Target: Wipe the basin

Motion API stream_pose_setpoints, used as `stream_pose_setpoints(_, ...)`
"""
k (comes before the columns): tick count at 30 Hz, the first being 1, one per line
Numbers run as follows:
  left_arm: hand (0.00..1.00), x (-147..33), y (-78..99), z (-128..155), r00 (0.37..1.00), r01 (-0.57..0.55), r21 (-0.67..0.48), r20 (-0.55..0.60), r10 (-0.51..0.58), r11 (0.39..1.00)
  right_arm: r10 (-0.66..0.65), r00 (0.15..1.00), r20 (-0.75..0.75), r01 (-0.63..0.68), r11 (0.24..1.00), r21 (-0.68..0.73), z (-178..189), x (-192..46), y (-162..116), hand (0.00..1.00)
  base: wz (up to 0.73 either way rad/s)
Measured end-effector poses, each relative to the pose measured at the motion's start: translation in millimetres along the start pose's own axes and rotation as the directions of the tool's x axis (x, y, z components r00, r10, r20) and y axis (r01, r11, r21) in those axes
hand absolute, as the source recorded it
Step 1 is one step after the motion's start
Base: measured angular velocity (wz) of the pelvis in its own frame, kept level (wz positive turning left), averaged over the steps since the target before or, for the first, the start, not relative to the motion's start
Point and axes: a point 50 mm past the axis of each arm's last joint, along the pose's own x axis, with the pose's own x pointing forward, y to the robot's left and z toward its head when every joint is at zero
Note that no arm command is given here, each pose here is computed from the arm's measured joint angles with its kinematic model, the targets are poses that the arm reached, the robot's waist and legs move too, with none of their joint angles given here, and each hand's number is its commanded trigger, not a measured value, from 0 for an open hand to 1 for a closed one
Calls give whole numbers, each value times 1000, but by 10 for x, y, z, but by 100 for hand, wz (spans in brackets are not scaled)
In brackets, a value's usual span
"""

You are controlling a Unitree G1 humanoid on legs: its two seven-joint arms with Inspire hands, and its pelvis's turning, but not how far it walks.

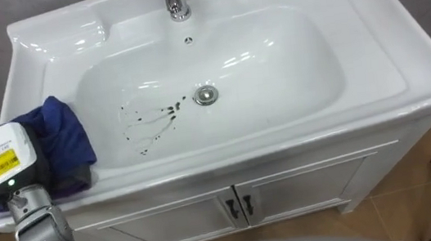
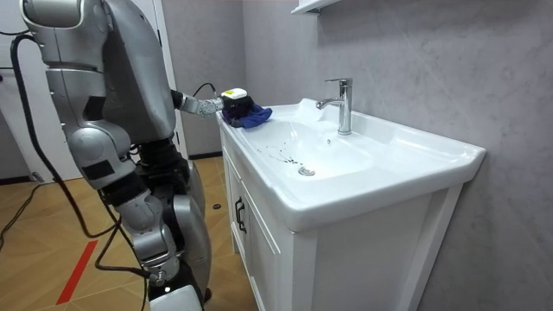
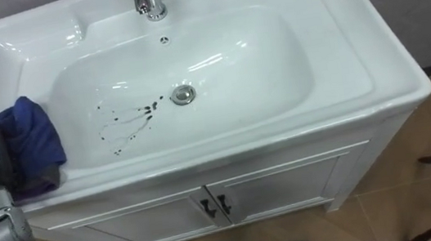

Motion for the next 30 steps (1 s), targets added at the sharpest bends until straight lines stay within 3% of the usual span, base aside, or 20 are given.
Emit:
stream_pose_setpoints(17, 100, 60, 138, 92, 999, 30, -10, 23, -29, 1000, -23, 998, 63, 20, 999, 43, 128, -5, -53, 0, 1)
stream_pose_setpoints(30, 100, 18, 281, 170, 998, -49, -38, 46, 51, 998, -25, 991, 129, 18, 998, 58, 206, -11, -26, 0, 3)
